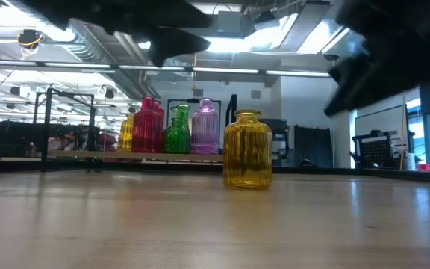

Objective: Sort vases onto shelf
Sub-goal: Put the top yellow vase on the shelf aligned with the other yellow vase

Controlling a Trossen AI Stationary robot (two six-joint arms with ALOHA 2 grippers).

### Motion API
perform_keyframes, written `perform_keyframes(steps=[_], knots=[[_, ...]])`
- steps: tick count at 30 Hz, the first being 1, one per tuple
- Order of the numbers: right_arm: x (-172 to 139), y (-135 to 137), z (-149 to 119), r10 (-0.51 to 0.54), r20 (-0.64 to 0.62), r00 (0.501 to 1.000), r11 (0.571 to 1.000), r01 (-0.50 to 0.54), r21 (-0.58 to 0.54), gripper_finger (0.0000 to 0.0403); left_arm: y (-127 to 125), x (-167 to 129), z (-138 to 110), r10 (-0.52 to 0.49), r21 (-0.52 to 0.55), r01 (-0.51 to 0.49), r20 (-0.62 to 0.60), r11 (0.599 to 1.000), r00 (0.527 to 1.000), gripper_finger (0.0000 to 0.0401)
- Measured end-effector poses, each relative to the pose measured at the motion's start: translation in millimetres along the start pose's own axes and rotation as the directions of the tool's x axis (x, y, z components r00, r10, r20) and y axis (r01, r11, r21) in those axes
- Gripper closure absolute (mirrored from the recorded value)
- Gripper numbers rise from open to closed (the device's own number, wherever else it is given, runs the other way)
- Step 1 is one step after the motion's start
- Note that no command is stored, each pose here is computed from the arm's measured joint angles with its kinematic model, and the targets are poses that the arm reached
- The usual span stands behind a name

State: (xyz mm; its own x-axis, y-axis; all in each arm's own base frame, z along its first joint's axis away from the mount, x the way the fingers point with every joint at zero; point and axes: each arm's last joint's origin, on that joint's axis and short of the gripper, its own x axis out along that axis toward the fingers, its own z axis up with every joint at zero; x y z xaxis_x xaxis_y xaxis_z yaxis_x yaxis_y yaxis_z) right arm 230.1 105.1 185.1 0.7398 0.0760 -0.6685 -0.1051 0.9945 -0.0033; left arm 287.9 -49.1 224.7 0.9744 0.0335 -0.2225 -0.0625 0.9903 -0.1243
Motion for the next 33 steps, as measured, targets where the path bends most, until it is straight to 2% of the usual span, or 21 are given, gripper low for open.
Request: perform_keyframes(steps=[7,14,21,26,33], knots=[[11,-6,-50,0.024,0.126,0.992,0.995,-0.036,0.091,0.0242,-10,41,4,0.036,0.002,-0.036,-0.184,0.999,0.982,0.0174],[11,-13,-76,0.026,0.213,0.977,0.994,-0.048,0.100,0.0242,-15,70,13,0.069,-0.034,-0.088,-0.371,0.996,0.926,0.0174],[14,-15,-84,0.019,0.200,0.980,0.996,-0.037,0.083,0.0242,-11,95,28,0.128,-0.013,-0.160,-0.536,0.987,0.835,0.0174],[16,-15,-86,0.018,0.189,0.982,0.997,-0.032,0.069,0.0242,-11,113,32,0.104,-0.014,-0.146,-0.636,0.989,0.765,0.0174],[15,-15,-85,0.019,0.198,0.980,0.997,-0.032,0.063,0.0242,-8,124,38,0.110,-0.007,-0.156,-0.675,0.988,0.729,0.0174]])
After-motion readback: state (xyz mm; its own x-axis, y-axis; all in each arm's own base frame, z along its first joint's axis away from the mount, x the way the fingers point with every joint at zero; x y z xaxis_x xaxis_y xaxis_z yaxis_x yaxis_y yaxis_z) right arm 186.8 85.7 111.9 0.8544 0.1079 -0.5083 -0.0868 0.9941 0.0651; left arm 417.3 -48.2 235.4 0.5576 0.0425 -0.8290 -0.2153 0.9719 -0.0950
